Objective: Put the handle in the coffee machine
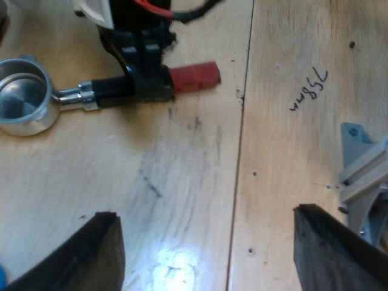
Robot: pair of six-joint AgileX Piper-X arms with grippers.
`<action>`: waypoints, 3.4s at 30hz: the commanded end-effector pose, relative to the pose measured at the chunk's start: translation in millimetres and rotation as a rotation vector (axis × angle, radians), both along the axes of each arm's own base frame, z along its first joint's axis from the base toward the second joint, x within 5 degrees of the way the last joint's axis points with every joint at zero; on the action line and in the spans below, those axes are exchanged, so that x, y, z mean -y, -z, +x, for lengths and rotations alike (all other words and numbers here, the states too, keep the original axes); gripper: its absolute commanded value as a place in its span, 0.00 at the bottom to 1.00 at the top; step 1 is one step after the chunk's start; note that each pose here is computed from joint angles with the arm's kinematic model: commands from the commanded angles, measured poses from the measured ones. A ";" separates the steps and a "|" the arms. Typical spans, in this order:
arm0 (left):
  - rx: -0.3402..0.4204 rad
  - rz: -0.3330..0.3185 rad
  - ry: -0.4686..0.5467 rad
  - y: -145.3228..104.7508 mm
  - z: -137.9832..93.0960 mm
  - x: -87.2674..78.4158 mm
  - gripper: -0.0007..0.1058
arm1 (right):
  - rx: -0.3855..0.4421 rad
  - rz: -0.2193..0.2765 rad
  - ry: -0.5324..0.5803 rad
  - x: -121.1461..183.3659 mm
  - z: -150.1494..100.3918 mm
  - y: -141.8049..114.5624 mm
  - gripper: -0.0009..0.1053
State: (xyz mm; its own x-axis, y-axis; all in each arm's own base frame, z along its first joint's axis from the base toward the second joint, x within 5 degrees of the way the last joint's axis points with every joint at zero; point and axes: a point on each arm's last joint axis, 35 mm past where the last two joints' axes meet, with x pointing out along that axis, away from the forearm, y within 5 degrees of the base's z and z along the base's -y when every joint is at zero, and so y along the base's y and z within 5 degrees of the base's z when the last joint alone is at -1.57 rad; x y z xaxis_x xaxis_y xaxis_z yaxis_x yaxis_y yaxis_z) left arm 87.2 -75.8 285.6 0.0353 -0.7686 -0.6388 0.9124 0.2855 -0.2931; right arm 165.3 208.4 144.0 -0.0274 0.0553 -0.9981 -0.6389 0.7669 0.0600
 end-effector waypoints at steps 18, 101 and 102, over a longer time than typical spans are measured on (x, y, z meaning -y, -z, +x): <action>-0.019 0.033 -0.071 2.0 2.7 -6.3 0.58 | 0.008 0.279 0.052 -54.1 -16.9 7.7 0.01; 0.241 -0.159 -0.335 -51.7 -27.0 -32.3 0.68 | 0.361 0.284 0.025 -4.4 18.9 -142.3 0.81; 0.241 -0.159 -0.335 -51.7 -27.0 -32.3 0.68 | 0.354 0.277 0.023 -5.5 20.6 -139.3 0.81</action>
State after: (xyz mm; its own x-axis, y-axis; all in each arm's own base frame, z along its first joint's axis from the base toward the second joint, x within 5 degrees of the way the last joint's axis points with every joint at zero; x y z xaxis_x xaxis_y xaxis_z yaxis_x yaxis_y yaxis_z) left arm 61.3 -44.3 334.3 0.4156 -0.7790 -0.4694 0.8285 0.5372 -0.1579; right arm 183.9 212.5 281.5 0.3151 0.3052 -0.8986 -0.6271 0.7777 0.0443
